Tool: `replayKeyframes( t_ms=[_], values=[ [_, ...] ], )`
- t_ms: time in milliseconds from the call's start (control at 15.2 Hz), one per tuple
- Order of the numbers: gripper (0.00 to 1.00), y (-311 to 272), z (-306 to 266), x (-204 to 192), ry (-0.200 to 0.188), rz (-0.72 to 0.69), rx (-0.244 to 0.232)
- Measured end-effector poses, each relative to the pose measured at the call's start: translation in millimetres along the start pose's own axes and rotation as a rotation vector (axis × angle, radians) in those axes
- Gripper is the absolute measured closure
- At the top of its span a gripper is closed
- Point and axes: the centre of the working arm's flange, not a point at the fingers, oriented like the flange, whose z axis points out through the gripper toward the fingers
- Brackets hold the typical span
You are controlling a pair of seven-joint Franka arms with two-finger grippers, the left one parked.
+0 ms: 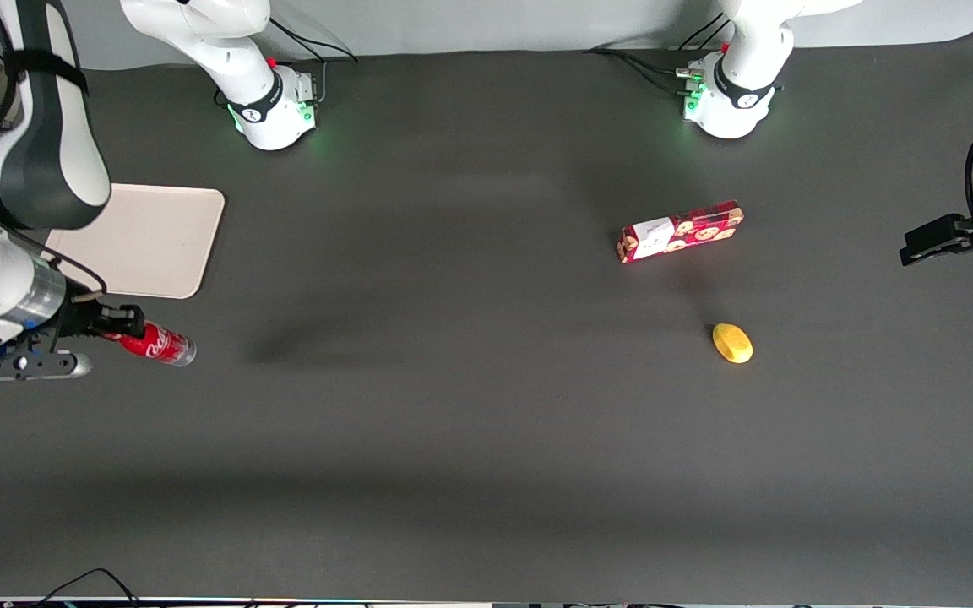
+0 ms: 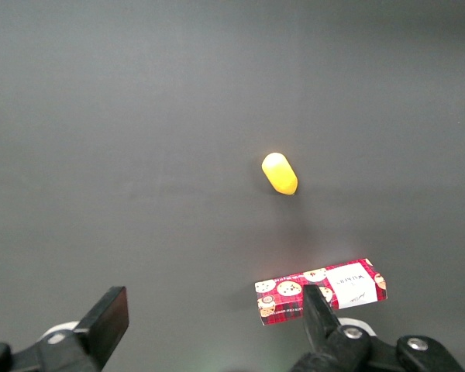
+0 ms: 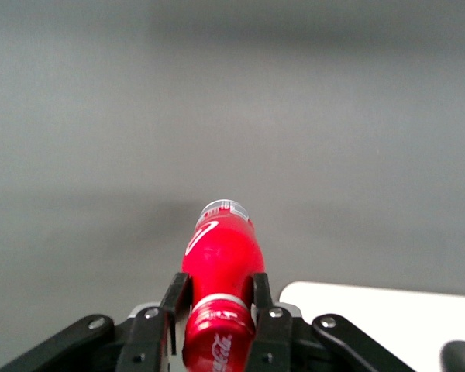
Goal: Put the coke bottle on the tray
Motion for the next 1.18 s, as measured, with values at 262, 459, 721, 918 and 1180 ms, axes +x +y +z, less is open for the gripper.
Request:
replayKeyframes(
  t_ms=[262, 459, 721, 918, 1180],
  values=[
    [0.63, -8.8, 10.5, -32.6, -0.071, -0.011, 0.003],
    [0.63, -17.0, 32.9, -57.7, -0.095, -0.010, 0.029],
    [0.63, -31.3, 75.0, -93.7, -0.087, -0.021, 0.030],
    [0.63, -41.7, 113.6, -114.7, -0.060, -0.029, 0.031],
    [0.63, -45.5, 158.9, -137.4, -0.043, -0.034, 0.035]
  ],
)
